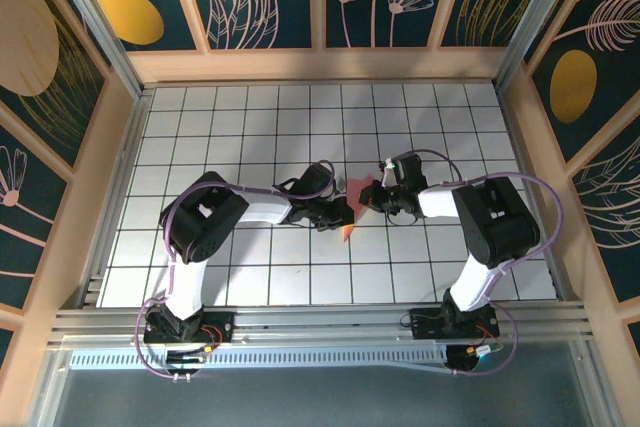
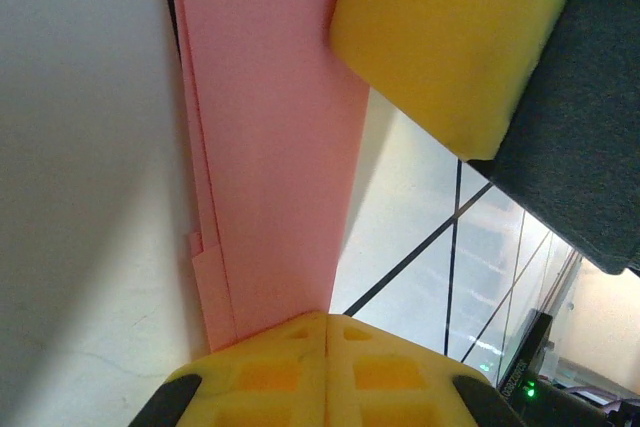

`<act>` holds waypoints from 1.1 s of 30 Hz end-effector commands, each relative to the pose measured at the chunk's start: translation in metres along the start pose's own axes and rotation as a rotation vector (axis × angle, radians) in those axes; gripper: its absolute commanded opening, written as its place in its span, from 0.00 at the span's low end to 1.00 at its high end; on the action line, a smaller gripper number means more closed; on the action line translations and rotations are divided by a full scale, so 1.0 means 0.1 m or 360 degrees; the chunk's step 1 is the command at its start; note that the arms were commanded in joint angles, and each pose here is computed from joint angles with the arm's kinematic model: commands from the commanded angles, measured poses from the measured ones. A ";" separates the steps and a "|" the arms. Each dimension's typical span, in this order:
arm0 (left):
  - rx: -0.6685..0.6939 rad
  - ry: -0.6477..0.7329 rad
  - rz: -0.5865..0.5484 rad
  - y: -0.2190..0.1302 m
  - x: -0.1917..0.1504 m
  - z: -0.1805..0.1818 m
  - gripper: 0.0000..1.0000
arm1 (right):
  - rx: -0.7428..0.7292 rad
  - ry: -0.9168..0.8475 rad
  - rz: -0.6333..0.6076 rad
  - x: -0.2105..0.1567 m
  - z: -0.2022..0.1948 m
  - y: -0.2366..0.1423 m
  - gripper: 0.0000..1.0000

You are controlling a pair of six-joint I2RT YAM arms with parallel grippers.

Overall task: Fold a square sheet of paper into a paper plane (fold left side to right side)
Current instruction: Fold the wing for the fifth time at the center of the table.

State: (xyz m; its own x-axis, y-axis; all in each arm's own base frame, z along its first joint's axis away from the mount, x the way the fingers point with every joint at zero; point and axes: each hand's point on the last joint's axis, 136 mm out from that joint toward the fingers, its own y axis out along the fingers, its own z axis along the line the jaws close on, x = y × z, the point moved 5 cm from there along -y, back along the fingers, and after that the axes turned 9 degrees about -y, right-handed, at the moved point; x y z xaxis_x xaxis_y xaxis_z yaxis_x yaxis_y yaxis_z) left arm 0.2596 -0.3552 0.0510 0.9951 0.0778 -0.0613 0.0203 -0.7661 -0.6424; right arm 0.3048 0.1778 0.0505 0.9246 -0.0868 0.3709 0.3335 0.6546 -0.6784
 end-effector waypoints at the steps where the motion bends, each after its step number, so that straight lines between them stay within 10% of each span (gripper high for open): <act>1: 0.0044 -0.0044 0.0022 0.06 -0.06 0.12 0.07 | -0.0197 0.0099 0.0214 -0.36 -0.30 0.06 0.00; 33: 0.0155 -0.0029 -0.0143 -0.09 -0.01 0.17 0.05 | -0.0231 0.0099 0.0235 -0.37 -0.32 0.07 0.00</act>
State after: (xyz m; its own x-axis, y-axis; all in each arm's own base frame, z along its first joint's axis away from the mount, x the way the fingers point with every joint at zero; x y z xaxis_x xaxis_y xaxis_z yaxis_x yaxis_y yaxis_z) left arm 0.2618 -0.3448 0.0506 0.9882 0.1525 -0.0133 0.1031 -0.7276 -0.6782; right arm 0.3050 0.1780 0.0502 0.9246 -0.0734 0.3737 0.3277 0.6532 -0.6826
